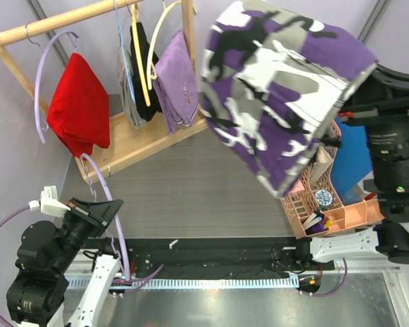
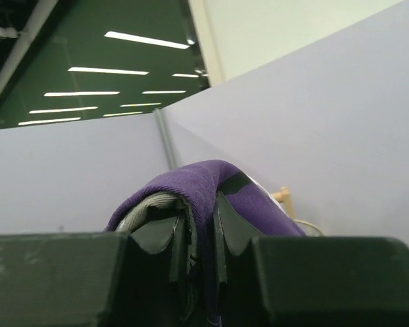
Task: Remove the trousers from the hanger
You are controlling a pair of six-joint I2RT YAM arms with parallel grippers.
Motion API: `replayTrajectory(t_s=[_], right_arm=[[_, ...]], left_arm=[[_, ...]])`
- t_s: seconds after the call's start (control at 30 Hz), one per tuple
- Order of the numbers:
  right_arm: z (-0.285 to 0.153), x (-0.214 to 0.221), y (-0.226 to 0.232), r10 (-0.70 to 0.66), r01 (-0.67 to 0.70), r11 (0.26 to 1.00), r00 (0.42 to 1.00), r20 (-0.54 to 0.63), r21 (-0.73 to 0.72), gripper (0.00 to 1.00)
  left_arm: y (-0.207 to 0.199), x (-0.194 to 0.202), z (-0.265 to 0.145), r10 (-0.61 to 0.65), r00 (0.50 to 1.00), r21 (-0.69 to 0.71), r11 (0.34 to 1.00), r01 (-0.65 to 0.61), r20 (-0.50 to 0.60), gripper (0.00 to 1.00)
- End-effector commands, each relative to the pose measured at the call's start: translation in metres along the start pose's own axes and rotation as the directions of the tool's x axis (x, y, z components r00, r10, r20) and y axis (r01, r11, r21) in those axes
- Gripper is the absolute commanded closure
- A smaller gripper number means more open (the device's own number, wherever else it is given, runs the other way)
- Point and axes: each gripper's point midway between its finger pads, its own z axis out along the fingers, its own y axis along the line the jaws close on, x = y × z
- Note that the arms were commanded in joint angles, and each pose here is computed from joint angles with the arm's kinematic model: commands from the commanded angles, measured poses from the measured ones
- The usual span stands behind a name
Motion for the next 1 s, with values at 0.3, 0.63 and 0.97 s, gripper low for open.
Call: replayTrajectory(t_s=[0.3, 0.63, 0.97], right_arm=[[-0.088, 0.095, -0.086, -0.285, 0.351, 0.911, 0.915, -0.285, 0.215, 0.99], [-0.13, 0.213, -0.072, -0.227, 0.365, 0.911, 0.831, -0.507, 0.191, 0.99], [-0.143, 0.299, -0.071, -0.036, 0.381, 0.758, 0.834, -0.55, 0.53, 0.99]], left_arm=[[-0.017, -0.012, -0.002, 0.041, 0.999, 0.026, 0.999, -0.041, 0.021, 1.0], [-0.013, -0.01, -0.005, 0.047, 0.999, 0.016, 0.999, -0.048, 0.019, 1.0], [-0.009, -0.007, -0.009, 0.044, 0.999, 0.017, 0.999, -0.044, 0.02, 1.0]])
